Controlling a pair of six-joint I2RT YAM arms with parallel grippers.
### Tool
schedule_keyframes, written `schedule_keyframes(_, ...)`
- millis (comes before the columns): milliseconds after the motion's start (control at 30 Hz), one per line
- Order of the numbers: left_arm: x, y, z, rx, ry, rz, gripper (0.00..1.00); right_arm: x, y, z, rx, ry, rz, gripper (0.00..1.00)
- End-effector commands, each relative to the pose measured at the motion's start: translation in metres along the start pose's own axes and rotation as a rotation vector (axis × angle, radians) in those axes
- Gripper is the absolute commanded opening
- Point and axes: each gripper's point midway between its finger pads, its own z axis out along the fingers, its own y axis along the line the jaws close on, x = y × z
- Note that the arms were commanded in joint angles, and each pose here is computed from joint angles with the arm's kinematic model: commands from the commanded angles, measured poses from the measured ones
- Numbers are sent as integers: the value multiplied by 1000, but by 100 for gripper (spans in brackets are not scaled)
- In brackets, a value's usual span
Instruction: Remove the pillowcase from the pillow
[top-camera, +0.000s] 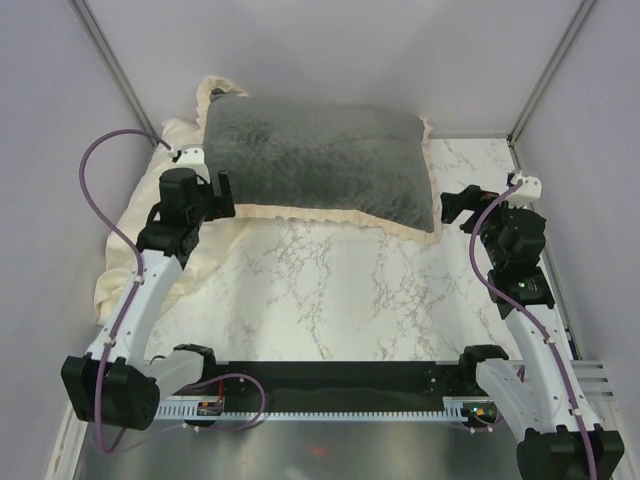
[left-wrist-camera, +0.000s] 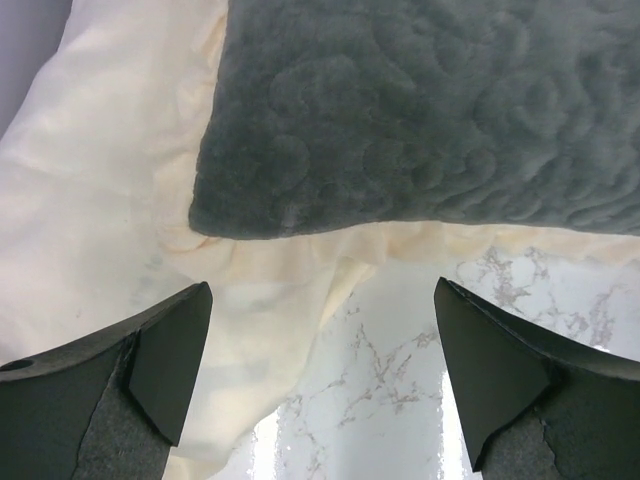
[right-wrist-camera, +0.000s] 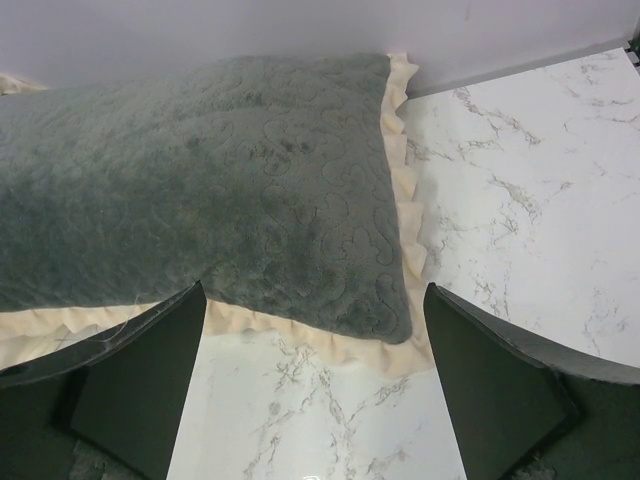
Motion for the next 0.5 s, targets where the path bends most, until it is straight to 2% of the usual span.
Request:
schedule_keyframes(0,-20,17,21,-75,-27,8,100,-7,7,0,-35,-24,3,98)
schedule_keyframes(33,-11,19,34,-95,7,10,100,-7,8,0,-37,-21,5,98)
schedule_keyframes(133,-20,29,52,-156,-20,3,100,-4,9,1,-47,-13,5,98)
schedule_keyframes(333,-24,24,99,-154,-93,31,100,-8,12,-4,-60,-26,-9,98)
schedule_keyframes(467,-10,26,133,-183,-62,82,100,-14,13,-10,-60,-35,-17,98)
